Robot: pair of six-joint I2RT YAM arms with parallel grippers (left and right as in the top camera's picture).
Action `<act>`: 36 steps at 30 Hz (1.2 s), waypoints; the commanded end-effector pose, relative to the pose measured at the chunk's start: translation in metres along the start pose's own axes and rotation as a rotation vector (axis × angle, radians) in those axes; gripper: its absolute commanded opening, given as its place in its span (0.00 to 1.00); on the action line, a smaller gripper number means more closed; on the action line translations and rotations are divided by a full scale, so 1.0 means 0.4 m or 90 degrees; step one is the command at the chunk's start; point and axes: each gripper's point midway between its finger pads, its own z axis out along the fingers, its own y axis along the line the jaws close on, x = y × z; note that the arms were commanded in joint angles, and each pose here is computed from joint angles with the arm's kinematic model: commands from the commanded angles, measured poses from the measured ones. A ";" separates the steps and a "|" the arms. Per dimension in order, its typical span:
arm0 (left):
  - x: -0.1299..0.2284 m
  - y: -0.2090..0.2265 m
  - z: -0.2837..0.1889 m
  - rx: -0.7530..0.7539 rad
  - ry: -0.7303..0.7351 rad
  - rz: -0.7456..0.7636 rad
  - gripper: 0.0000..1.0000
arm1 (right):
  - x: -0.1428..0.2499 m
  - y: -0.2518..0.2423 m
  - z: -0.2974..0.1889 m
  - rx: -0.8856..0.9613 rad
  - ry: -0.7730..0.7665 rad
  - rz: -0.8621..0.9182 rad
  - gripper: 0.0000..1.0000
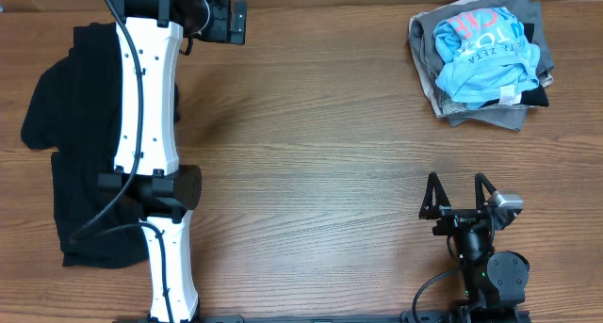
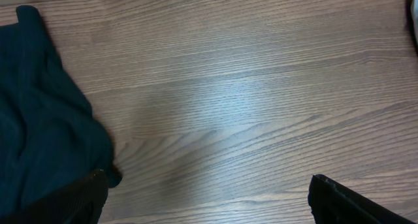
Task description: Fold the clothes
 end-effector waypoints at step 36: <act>-0.002 -0.133 -0.182 0.039 -0.077 0.072 1.00 | 0.003 -0.004 0.000 0.004 -0.004 0.003 1.00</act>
